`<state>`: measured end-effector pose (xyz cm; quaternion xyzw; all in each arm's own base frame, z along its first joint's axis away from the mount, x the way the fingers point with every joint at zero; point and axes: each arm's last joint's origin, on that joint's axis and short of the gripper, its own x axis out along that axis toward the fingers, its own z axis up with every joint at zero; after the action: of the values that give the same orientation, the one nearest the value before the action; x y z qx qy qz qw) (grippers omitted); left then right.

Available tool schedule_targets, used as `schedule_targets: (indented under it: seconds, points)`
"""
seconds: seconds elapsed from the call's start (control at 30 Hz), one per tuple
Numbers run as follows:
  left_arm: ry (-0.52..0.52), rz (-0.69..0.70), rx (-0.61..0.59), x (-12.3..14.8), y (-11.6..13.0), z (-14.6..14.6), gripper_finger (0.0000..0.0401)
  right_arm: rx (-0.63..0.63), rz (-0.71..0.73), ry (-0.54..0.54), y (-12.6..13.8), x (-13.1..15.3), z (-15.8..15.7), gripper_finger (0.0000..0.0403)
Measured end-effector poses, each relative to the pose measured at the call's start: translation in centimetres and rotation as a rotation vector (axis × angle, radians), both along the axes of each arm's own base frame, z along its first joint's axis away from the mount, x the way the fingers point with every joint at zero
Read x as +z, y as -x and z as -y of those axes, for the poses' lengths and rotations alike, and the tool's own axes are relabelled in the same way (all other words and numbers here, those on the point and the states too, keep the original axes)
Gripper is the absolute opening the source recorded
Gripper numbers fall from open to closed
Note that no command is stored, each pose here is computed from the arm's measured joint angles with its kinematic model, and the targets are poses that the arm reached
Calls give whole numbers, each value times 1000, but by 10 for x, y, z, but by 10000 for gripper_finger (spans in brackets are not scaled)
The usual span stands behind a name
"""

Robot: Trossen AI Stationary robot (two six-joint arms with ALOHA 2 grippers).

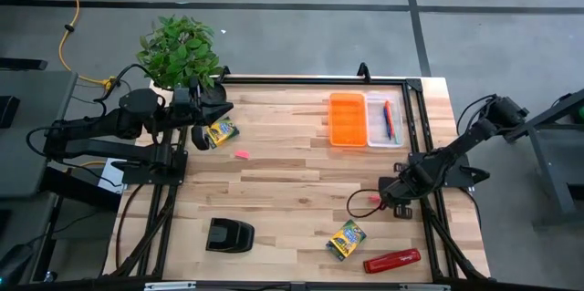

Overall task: Pack school essentials
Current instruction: Put the pink pen into the orange supply box

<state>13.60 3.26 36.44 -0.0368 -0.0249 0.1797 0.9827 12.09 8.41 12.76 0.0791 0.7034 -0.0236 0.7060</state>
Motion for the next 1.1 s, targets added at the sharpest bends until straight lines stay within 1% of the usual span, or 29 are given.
schedule_targets:
  seconds: [0.07,0.13,0.27,0.37,0.43,0.5,0.6,0.7,0.73,0.8,0.9,0.97,1.03,1.1]
  points:
    - [0,0,0,0,0,0,0,-31,-5,0,0,0,0,26]
    - [0,-1,0,0,0,0,0,-73,-7,-1,0,0,0,11]
    - [0,-2,0,0,0,0,0,-152,-4,-8,0,0,0,21]
    - [0,-2,0,0,0,0,0,-173,14,-25,0,3,0,11]
    - [0,-2,0,0,0,0,0,-175,40,-53,1,8,1,6]
    - [-6,-2,0,0,1,0,0,-182,96,-114,1,17,0,6]
    - [-22,6,2,2,4,1,0,-228,323,-256,-7,42,-3,4]
    - [-21,22,2,3,7,1,0,-328,663,-352,-18,68,-3,3]
    - [-18,26,3,3,8,2,0,-369,769,-359,-22,76,-1,3]
    - [-15,29,2,4,8,2,0,-440,951,-313,-31,88,4,2]
    - [-14,27,3,3,8,2,0,-497,1175,-178,-45,100,15,2]
    - [-13,25,3,3,8,2,0,-499,1286,-116,-58,107,24,1]
    - [-10,20,3,3,6,1,0,-482,1401,-80,-69,116,34,1]
    - [12,26,0,2,6,1,0,-442,1481,-43,-79,127,43,1]
